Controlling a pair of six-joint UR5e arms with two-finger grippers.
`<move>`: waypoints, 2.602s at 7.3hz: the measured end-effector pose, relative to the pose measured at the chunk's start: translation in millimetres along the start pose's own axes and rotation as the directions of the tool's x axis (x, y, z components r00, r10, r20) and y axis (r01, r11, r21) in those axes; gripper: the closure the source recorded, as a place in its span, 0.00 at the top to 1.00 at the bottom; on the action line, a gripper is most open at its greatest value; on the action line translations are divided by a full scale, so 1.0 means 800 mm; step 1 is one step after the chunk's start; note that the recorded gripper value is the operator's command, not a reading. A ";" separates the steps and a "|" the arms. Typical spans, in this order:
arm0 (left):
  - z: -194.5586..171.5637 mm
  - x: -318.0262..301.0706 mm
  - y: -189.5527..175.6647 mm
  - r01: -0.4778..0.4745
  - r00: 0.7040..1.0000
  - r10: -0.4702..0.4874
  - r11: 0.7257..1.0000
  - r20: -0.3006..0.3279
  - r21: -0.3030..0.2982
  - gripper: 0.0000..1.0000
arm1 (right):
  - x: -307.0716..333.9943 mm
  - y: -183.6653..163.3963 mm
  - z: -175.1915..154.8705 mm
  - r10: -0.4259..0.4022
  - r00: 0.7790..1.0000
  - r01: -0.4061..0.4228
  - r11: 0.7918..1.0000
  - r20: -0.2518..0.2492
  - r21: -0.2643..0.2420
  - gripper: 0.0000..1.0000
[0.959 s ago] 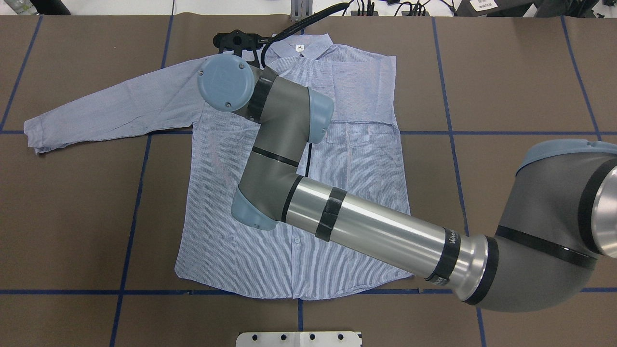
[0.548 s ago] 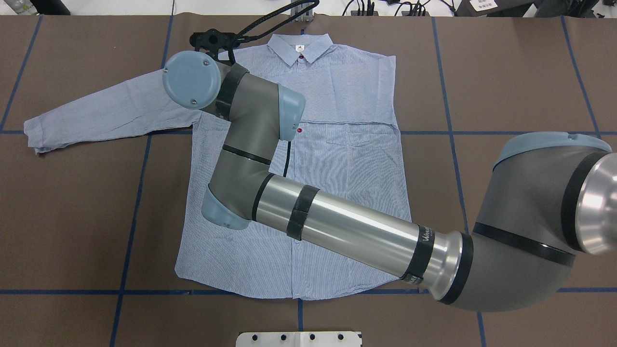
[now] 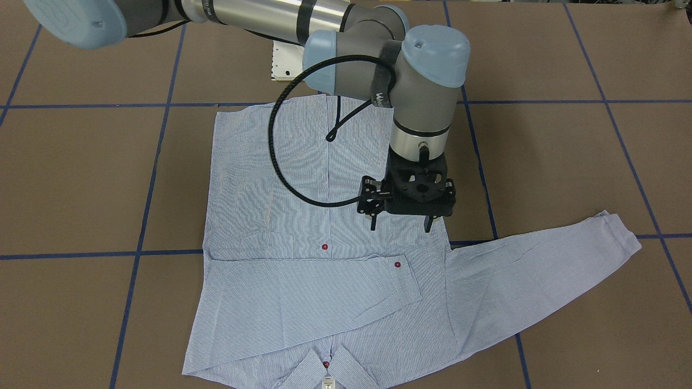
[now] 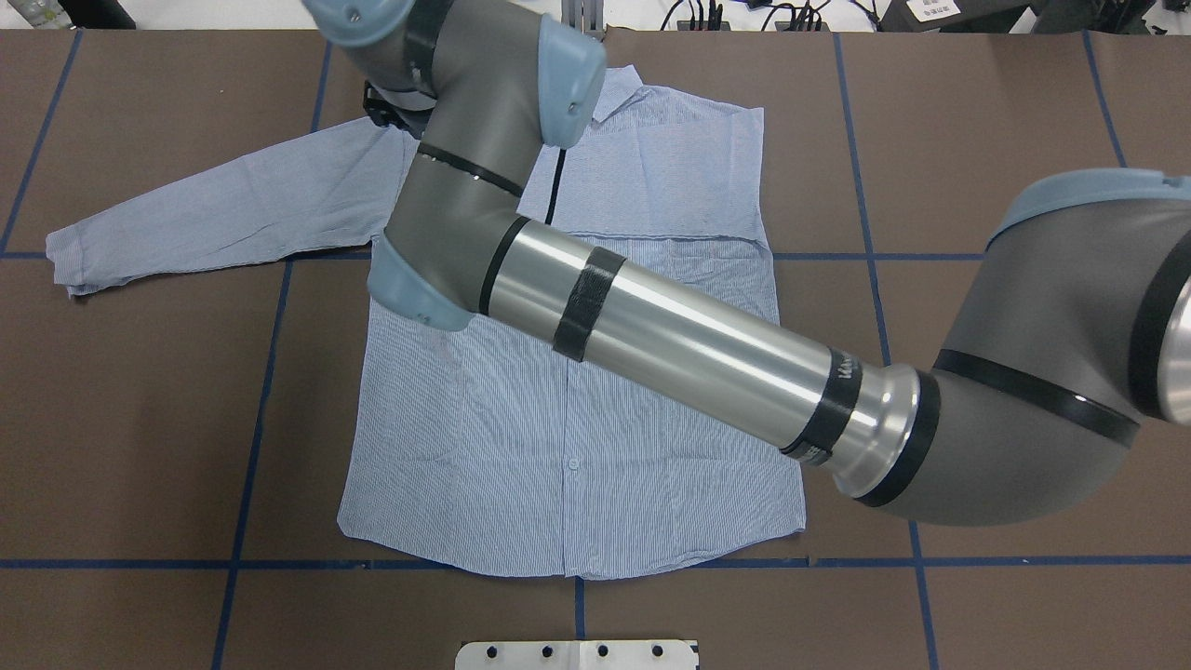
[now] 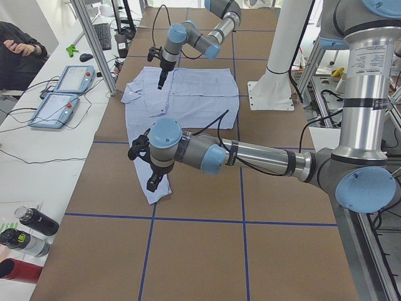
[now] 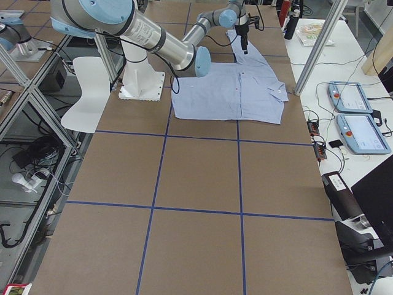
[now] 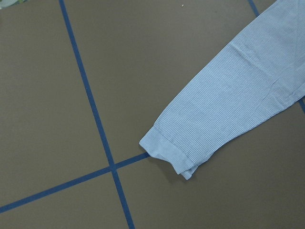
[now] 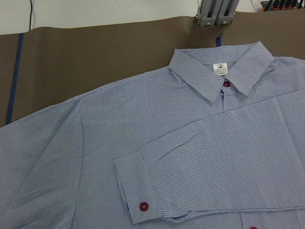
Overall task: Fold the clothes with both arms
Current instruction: 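Release the sleeve on the shirt front and lift the right gripper away, then lower the left gripper onto the cuff of the other sleeve and grasp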
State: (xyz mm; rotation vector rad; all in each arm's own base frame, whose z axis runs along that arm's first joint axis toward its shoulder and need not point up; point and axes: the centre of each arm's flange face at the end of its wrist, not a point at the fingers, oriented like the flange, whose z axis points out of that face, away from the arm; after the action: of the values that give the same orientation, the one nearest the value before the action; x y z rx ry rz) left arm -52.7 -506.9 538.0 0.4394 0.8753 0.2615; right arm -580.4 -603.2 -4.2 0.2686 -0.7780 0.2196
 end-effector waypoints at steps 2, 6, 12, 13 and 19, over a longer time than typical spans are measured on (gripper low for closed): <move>0.004 0.010 -0.009 0.015 1.000 -0.015 0.999 -0.007 0.046 1.00 | 0.122 -0.033 -0.016 -0.050 0.999 0.051 0.998 0.006 -0.036 1.00; 0.084 -0.009 0.011 0.125 0.992 -0.122 0.988 -0.033 0.086 1.00 | 0.433 -0.028 -0.035 -0.291 0.957 0.291 0.955 0.002 -0.062 1.00; 0.223 0.023 0.043 0.250 0.963 -0.262 0.956 0.062 0.157 1.00 | 0.659 -0.016 -0.016 -0.380 0.924 0.382 0.918 0.040 -0.103 1.00; 0.240 0.022 0.048 0.257 0.961 -0.271 0.952 0.064 0.168 1.00 | 0.665 -0.013 -0.013 -0.376 0.925 0.379 0.920 0.052 -0.097 1.00; 0.313 0.059 0.057 0.282 0.958 -0.287 0.952 0.029 0.117 1.00 | 0.663 -0.013 -0.014 -0.361 0.931 0.365 0.927 0.061 -0.088 1.00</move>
State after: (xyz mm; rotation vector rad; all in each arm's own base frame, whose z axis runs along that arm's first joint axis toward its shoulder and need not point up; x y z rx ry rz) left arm 171.0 -513.5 667.6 0.4151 0.8996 -0.0628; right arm -203.0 -558.5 366.1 0.3201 -0.7655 -0.1760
